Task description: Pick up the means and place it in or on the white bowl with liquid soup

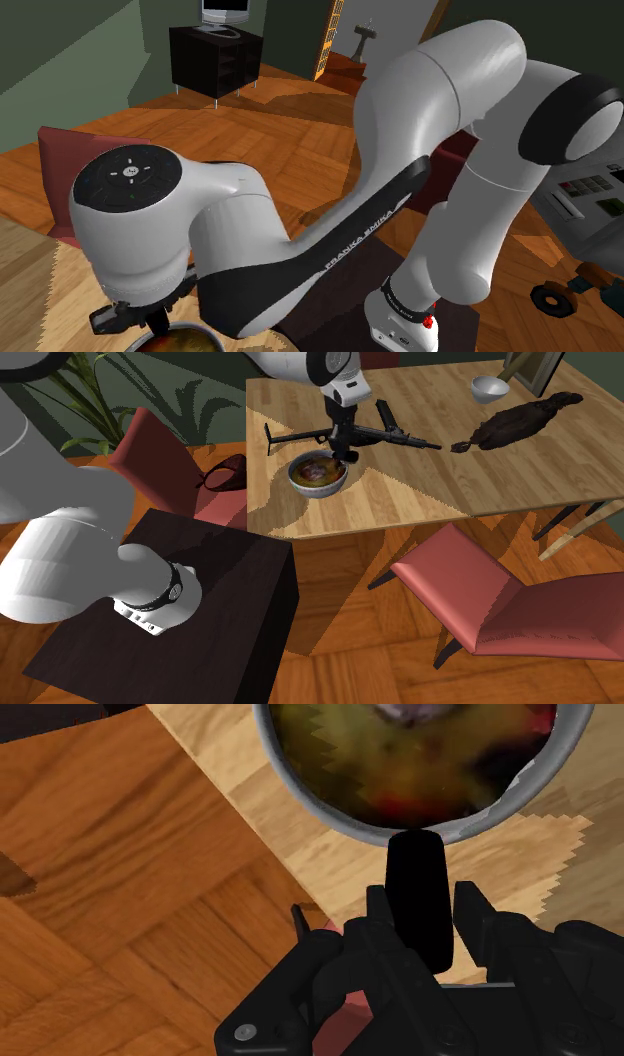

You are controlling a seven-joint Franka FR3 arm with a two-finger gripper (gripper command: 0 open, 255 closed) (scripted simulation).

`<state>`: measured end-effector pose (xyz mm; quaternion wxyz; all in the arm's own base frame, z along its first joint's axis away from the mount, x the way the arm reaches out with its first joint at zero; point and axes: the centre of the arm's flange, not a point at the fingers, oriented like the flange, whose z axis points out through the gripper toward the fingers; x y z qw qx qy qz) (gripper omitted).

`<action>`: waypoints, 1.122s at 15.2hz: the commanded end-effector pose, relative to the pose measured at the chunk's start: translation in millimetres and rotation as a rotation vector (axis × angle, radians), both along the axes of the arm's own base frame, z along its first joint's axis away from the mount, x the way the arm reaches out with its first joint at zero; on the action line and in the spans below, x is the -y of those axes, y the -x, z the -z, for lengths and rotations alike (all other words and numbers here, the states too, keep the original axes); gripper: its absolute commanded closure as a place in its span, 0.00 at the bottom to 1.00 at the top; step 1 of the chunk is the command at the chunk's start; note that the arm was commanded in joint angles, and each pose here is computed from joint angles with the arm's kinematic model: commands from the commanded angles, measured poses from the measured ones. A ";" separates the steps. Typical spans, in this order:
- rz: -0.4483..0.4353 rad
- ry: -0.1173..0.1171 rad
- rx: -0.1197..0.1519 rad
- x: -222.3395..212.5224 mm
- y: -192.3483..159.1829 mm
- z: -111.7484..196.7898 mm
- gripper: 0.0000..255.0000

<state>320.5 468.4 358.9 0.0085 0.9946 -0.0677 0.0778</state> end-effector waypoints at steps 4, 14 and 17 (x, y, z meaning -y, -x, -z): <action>0.002 0.000 0.000 -18.3 63.3 -0.9 1.00; 0.002 0.000 0.000 -18.3 63.3 51.9 1.00; 0.002 0.000 0.000 -18.3 63.3 67.7 1.00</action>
